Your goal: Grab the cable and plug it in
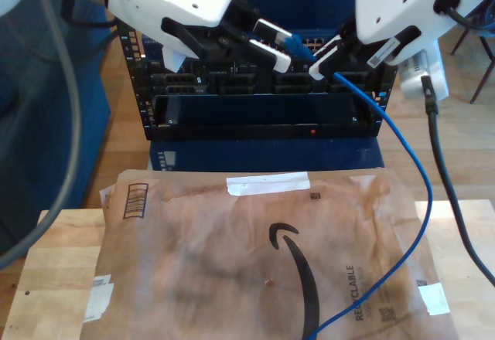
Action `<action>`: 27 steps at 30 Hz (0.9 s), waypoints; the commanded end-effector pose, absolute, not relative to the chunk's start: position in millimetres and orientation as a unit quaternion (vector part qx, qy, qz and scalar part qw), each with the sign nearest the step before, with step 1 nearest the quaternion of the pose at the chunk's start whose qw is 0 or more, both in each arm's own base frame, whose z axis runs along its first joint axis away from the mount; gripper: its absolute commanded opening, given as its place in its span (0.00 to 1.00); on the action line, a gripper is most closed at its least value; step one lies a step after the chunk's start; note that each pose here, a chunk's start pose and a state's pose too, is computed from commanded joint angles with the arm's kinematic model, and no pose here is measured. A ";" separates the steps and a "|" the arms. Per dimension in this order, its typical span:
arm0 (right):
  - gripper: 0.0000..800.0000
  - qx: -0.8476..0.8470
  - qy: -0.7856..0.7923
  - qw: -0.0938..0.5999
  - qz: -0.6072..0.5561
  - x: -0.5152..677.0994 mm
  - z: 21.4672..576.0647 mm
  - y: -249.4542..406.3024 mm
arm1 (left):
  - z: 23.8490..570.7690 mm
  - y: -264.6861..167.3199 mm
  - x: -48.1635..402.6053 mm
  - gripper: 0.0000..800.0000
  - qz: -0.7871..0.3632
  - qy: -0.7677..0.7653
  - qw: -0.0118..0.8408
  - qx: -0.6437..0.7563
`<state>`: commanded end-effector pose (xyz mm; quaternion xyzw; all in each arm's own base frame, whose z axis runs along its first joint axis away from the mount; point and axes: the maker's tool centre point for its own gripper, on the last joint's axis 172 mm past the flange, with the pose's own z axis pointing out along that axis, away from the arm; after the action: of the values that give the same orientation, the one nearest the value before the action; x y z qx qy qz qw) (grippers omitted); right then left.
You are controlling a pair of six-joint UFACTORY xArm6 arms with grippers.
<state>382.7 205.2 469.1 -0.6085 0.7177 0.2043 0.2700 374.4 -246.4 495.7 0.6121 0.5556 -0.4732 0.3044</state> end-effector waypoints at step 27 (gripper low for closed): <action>0.99 -0.625 0.703 0.281 0.192 381.1 478.5 205.9 | 506.6 -251.8 380.0 0.00 -0.490 0.545 0.324 0.599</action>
<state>381.1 205.9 478.5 -0.6250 0.7025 0.1922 0.2809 380.0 -251.8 506.6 0.5990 0.5446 -0.4898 0.3237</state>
